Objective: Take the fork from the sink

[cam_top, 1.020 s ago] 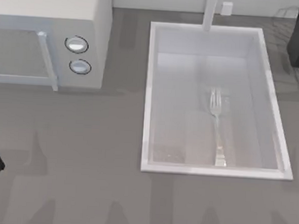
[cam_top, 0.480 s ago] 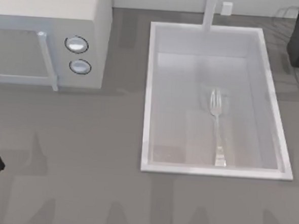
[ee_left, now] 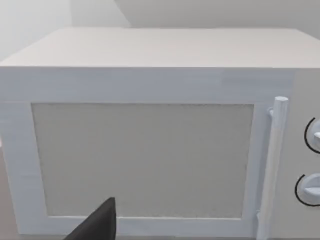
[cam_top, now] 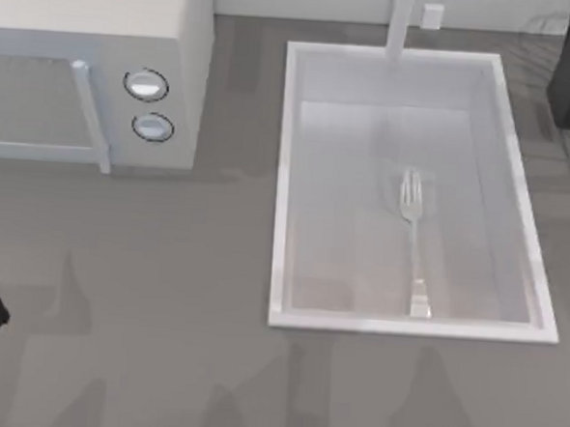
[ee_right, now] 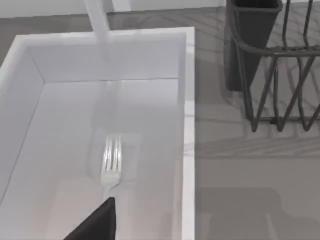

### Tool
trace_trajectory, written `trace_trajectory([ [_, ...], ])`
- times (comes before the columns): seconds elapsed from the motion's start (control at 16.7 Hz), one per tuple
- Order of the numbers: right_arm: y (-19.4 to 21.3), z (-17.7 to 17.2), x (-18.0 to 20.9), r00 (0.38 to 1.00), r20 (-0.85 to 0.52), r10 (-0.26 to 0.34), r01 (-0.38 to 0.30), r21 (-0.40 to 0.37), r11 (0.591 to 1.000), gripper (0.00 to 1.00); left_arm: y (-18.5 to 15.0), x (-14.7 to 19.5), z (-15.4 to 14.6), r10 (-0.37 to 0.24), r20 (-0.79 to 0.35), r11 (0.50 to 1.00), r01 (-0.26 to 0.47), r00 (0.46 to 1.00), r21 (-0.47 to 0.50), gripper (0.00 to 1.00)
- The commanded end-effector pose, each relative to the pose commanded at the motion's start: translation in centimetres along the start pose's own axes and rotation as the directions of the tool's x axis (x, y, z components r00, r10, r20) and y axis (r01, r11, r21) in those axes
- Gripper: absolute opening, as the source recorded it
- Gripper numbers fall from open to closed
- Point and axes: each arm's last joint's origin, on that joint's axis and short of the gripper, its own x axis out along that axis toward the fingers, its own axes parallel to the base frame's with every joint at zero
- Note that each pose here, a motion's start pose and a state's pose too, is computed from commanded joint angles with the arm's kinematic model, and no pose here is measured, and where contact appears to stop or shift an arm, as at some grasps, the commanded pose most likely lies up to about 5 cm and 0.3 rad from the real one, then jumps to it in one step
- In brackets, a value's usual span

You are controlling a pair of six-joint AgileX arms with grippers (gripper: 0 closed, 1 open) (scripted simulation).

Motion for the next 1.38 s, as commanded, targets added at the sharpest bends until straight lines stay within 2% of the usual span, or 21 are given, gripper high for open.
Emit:
trace_trajectory([
  [0.24,2.3,5.9,5.3,0.963,-0.268,0.012,-0.004,0.027,1.0,1.0,0.0,0.0,0.0,0.0,0.0,1.0,0.0,1.0,0.0,1.0],
  [0.42,4.6,8.4,11.3,0.886,-0.463,0.005,0.012,0.034,0.999,1.0,0.0,0.0,0.0,0.0,0.0,1.0,0.0,1.0,0.0,1.0],
  [0.54,6.3,8.9,15.7,0.817,-0.577,-0.007,0.03,0.03,0.999,1.0,0.0,0.0,0.0,0.0,0.0,1.0,0.0,1.0,0.0,1.0],
  [0.78,9.5,7.3,23.7,0.663,-0.748,-0.044,0.068,0.002,0.998,1.0,0.0,0.0,0.0,0.0,0.0,1.0,0.0,1.0,0.0,1.0],
  [1.02,11.7,4.2,29.2,0.534,-0.841,-0.083,0.095,-0.037,0.995,1.0,0.0,0.0,0.0,0.0,0.0,1.0,0.0,1.0,0.0,1.0],
  [1.2,12.6,2.6,31.3,0.482,-0.871,-0.1,0.104,-0.057,0.993,1.0,0.0,0.0,0.0,0.0,0.0,1.0,0.0,1.0,0.0,1.0],
  [1.38,12.7,2.3,31.6,0.473,-0.875,-0.104,0.105,-0.061,0.993,1.0,0.0,0.0,0.0,0.0,0.0,1.0,0.0,1.0,0.0,1.0],
])
